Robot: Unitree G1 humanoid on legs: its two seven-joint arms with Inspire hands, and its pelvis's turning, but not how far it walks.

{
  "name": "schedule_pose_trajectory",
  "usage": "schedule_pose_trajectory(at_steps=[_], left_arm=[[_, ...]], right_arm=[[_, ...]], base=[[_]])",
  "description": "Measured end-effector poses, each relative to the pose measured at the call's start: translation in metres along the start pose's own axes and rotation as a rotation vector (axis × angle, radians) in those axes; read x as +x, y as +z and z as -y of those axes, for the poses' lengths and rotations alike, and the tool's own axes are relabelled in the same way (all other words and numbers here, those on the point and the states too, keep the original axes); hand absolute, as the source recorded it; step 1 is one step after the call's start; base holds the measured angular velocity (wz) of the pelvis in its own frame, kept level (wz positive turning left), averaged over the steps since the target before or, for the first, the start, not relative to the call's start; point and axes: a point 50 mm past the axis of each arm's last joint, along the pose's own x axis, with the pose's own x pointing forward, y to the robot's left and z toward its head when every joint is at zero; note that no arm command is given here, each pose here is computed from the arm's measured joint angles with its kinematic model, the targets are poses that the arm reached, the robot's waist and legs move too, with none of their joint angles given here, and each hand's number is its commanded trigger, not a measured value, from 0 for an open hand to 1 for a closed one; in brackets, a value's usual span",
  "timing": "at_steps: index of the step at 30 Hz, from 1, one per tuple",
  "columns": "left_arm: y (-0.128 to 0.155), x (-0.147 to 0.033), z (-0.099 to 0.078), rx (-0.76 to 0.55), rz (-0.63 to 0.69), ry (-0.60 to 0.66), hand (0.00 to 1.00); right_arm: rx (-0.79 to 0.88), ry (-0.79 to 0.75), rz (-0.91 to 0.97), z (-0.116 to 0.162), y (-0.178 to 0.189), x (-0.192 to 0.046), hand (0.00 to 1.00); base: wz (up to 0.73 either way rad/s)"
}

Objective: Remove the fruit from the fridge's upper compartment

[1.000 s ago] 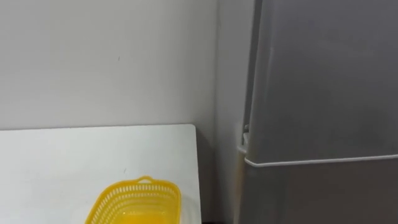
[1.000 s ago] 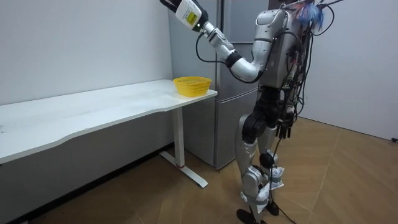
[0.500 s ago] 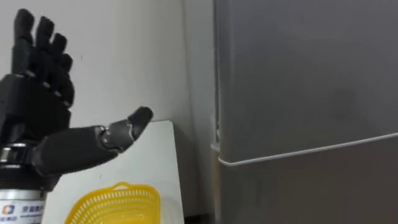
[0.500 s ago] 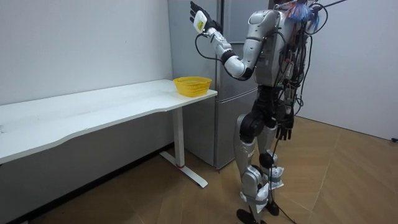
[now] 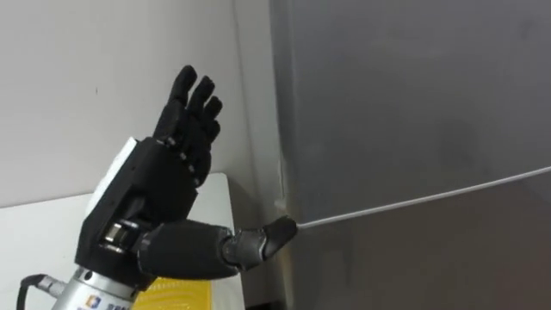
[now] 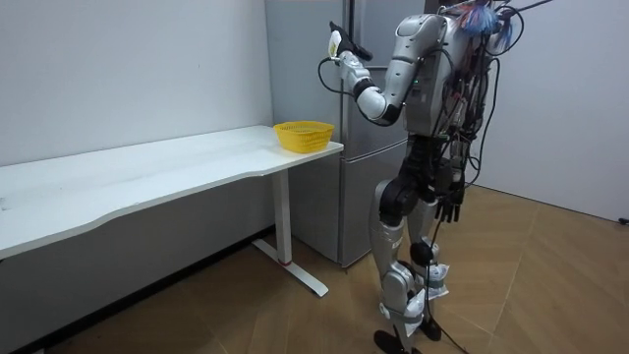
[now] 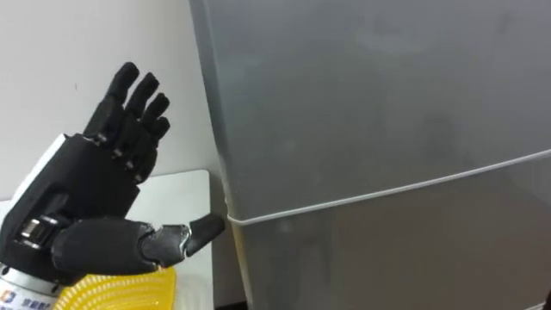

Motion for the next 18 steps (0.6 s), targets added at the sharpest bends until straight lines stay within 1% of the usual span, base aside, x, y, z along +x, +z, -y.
schedule_pose_trajectory(at_steps=[3,5,10,14,18], left_arm=[[-0.001,0.0,0.003,-0.003,-0.005,-0.028,0.0],[-0.002,0.001,0.007,-0.003,-0.014,-0.069,0.0],[-0.007,0.001,0.014,-0.016,-0.036,-0.137,0.0],[-0.02,0.0,0.016,-0.039,-0.091,-0.157,0.0],[-0.023,0.0,0.015,-0.044,-0.111,-0.158,0.0]], right_arm=[[-0.003,-0.019,0.0,0.005,0.0,0.0,0.0],[-0.033,-0.028,-0.002,0.007,0.0,-0.001,0.0],[-0.063,-0.033,-0.004,0.006,0.0,0.0,0.0],[-0.072,-0.033,0.002,0.006,0.003,0.0,0.0],[-0.072,-0.035,0.005,0.006,0.004,0.0,0.0]], base=[[0.0],[0.0],[0.0],[0.0],[0.0]])
